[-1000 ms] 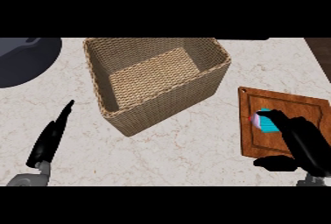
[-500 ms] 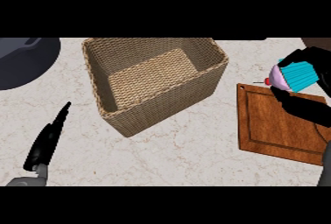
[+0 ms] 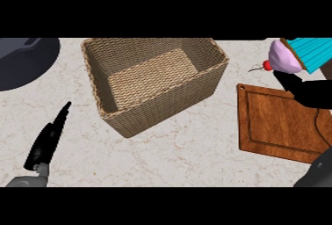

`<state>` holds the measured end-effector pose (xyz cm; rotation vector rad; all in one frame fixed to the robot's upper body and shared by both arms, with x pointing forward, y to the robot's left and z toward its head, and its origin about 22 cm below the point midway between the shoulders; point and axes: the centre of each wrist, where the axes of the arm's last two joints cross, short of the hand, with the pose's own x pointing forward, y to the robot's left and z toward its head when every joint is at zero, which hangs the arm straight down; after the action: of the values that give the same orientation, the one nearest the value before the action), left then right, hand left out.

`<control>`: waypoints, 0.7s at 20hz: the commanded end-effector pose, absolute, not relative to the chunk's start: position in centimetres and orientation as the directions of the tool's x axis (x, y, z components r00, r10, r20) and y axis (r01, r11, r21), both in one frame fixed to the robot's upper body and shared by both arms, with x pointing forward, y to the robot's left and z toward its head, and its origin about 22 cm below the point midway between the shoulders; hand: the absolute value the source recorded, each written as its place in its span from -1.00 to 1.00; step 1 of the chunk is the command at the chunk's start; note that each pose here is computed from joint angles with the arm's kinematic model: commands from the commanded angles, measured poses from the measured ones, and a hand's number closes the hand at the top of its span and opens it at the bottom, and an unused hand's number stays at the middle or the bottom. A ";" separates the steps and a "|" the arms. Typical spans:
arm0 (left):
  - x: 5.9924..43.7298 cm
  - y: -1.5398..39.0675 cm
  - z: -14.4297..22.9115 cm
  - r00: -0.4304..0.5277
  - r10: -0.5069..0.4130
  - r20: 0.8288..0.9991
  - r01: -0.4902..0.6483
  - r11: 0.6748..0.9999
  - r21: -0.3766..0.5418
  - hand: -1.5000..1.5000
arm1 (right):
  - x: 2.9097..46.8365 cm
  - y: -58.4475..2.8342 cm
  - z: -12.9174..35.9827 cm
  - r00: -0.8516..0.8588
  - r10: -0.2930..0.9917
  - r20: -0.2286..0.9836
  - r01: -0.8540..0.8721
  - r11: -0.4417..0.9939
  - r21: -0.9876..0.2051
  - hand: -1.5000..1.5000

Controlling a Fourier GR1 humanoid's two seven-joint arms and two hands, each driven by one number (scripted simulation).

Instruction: Pick the cupcake from the cutting board and place it in the basket

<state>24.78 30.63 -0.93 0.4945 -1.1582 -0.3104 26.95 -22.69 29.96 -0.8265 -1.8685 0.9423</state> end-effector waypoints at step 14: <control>24.7 31.9 -0.9 0.391 -0.480 0.785 -0.016 0.850 0.527 0.00 | 30.2 -12.0 34.3 -0.415 0.775 0.477 -0.034 0.511 -0.859 1.00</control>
<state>24.97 31.02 -0.86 0.4884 -1.1721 -0.3119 30.15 -14.19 33.41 -0.6370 -1.8127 0.9997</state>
